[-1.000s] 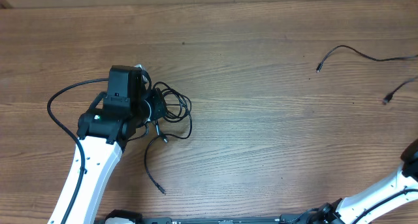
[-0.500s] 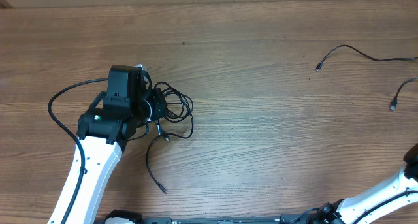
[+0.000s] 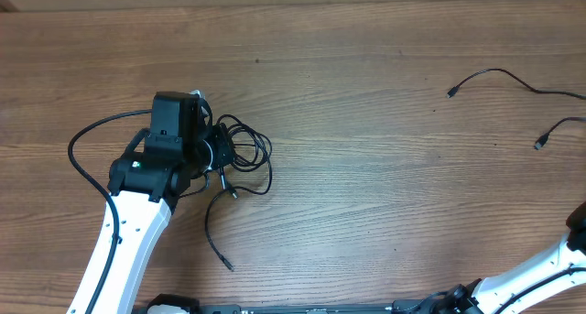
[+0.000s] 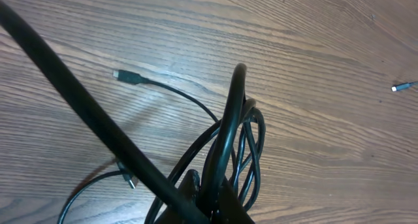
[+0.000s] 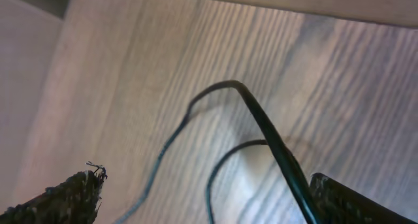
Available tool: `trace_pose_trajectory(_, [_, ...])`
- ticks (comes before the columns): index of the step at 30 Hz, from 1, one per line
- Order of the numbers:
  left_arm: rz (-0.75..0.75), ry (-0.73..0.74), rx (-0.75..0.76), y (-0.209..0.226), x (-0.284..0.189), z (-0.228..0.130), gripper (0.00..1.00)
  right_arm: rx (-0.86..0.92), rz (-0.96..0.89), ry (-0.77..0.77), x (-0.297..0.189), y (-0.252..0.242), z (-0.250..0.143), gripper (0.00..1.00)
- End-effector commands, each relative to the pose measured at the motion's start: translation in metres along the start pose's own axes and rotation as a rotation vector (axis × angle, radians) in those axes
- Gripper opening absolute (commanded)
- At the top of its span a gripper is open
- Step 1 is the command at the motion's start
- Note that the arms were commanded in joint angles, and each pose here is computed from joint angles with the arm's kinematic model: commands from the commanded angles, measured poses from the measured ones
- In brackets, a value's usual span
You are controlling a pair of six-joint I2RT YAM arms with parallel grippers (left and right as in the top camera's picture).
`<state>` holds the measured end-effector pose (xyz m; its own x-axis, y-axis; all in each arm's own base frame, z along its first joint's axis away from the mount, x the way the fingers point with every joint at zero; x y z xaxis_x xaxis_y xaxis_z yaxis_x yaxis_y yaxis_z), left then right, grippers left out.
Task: Untangle cables
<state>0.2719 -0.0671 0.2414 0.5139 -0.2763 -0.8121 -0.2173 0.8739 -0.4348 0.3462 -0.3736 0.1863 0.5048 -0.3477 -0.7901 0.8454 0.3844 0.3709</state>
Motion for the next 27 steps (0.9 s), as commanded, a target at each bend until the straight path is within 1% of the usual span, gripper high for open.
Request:
trace_pose_trajectory(1, [-0.047, 0.009, 0.001, -0.008, -0.003, 0.001, 0.04, -0.089, -0.015, -0.088, -0.036, 0.008, 0.018, 1.0])
trace_pose_trajectory(7, [-0.048, 0.01, 0.0, -0.008, -0.003, 0.001, 0.04, -0.105, -0.194, -0.119, -0.07, -0.004, 0.018, 1.0])
trace_pose_trajectory(19, [-0.067, 0.022, 0.011, -0.01, -0.003, 0.0, 0.04, -0.126, -0.11, 0.012, -0.1, 0.015, -0.008, 1.0])
trace_pose_trajectory(21, [-0.089, 0.03, 0.038, -0.012, -0.004, -0.001, 0.04, -0.136, -0.057, 0.051, -0.103, 0.023, -0.015, 1.0])
trace_pose_trajectory(23, [-0.12, 0.039, 0.073, -0.015, -0.004, -0.001, 0.04, -0.138, 0.037, 0.111, -0.104, 0.034, -0.024, 1.0])
trace_pose_trajectory(25, [-0.163, 0.053, 0.106, -0.019, -0.005, -0.002, 0.04, -0.159, 0.202, 0.203, -0.106, 0.054, -0.038, 1.0])
trace_pose_trajectory(27, [-0.192, 0.063, 0.136, -0.022, -0.005, -0.003, 0.04, -0.23, 0.354, 0.264, -0.111, 0.072, -0.05, 1.0])
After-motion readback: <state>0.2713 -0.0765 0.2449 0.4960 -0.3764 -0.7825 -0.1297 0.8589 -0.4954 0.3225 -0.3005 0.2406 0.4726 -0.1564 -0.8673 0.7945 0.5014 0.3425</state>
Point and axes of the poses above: each gripper's point midway between its finger pads, its own x axis out along the fingers, its own y axis along the line the jaws close on, z = x × y, the point moved 8 cm from there along -x, back along the fingers, and after that the axes turned 2 degrees about -x, right-handed, at the moved point
